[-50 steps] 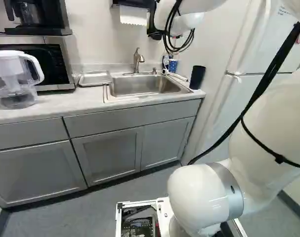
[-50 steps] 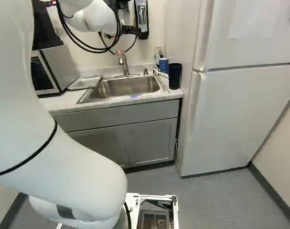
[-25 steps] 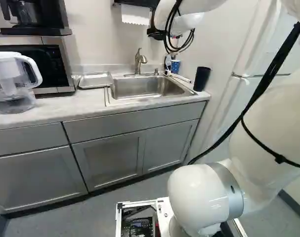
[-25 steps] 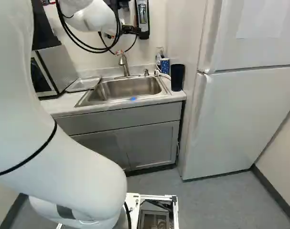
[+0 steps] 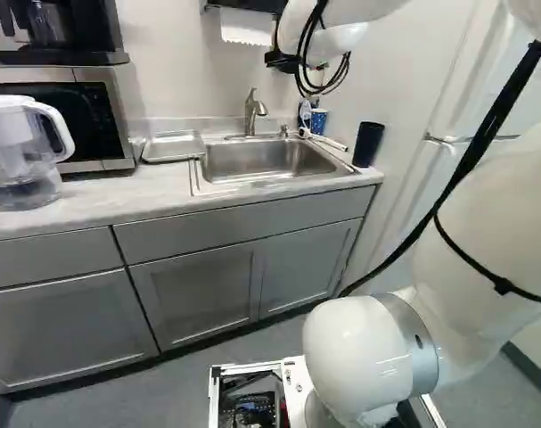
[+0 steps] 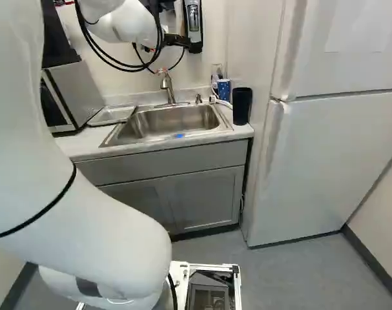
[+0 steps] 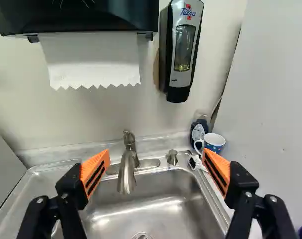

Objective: Rinse the cup and place it in the tray

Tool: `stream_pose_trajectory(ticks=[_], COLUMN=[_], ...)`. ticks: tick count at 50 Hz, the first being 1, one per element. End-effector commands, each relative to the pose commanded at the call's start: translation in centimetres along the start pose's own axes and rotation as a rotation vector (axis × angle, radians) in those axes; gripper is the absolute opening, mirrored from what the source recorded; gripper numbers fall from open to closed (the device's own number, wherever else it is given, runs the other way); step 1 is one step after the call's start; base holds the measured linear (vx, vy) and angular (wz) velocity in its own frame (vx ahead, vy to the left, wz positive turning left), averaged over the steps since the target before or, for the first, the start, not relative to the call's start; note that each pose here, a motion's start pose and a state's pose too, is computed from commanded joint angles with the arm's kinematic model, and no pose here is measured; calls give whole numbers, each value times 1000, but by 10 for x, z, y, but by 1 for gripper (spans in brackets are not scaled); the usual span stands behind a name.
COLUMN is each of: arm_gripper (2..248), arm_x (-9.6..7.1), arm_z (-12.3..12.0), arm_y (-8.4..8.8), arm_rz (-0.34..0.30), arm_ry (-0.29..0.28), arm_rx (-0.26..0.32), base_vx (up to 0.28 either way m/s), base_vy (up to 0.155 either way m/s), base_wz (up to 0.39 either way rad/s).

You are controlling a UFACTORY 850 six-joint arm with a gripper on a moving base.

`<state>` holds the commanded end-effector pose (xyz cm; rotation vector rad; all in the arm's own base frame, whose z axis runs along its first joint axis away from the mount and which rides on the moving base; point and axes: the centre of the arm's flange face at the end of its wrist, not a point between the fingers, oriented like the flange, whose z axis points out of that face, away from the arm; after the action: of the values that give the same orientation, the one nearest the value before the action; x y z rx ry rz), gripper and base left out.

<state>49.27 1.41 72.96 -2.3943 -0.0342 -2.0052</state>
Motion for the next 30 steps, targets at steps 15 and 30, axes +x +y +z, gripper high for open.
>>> stream_pose_trajectory(ticks=[15, 30], arm_gripper=[247, 247], arm_x=[0, -1], arm_z=[3, 12], arm_y=[-1, -6], arm_rz=[-1, -2], arm_ry=[-7, -36], arm_rx=[3, 12], base_vx=[0, 0], base_vy=[0, 0], base_wz=[0, 0])
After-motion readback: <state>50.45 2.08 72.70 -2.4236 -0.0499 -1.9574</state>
